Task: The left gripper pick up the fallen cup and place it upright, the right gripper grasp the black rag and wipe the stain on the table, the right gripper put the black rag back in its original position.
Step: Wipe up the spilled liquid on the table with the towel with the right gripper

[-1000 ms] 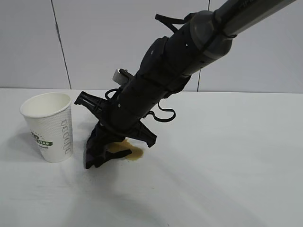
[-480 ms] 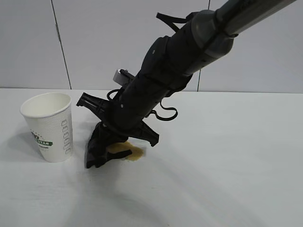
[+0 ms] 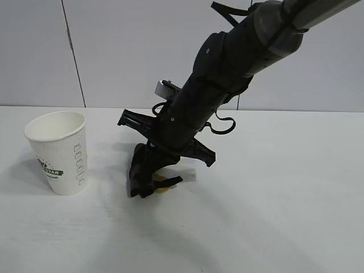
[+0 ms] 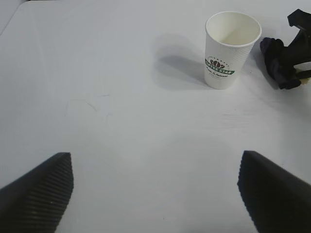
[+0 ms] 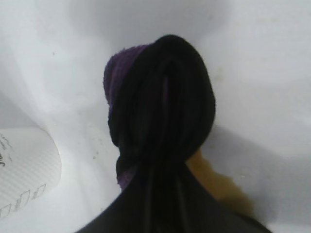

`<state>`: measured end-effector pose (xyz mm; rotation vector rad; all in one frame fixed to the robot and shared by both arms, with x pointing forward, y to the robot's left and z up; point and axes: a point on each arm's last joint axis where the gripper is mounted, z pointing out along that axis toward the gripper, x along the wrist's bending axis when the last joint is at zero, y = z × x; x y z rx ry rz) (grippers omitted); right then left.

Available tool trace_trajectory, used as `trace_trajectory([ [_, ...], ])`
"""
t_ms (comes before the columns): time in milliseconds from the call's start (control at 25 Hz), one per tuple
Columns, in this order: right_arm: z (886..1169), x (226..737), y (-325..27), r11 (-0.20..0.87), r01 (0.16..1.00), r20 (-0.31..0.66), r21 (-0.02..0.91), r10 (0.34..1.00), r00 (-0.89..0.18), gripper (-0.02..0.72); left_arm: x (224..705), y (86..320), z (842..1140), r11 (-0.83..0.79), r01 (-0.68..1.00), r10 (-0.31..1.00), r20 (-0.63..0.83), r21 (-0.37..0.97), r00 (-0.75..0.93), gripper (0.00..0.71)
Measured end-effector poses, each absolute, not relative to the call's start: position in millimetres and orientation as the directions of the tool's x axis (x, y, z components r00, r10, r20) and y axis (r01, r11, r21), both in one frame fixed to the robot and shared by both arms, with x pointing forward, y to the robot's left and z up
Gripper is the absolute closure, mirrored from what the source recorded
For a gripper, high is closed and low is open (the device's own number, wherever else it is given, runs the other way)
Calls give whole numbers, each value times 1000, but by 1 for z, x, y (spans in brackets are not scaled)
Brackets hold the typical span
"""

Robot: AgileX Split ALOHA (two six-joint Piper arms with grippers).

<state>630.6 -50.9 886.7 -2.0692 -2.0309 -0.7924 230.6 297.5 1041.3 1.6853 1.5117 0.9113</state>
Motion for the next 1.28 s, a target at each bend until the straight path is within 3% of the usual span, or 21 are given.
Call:
trace_trajectory([
  [200,890,633,-69,-52,976,421,213,906,-44,672,231,298,1041,-87,514,995,55,854,77,51],
  [800,915,637,-110,131,961,214,246,959,-185,672,231,298,1041,-87,514,995,55,854,77,51],
  [1000,916,634,-102,87,970,275,225,950,-149,672,231,298,1041,-87,514,995,55,854,77,51],
  [1280,920,617,-55,78,961,372,264,912,-176,672,231,298,1041,-87,514,995,55,854,77,51],
])
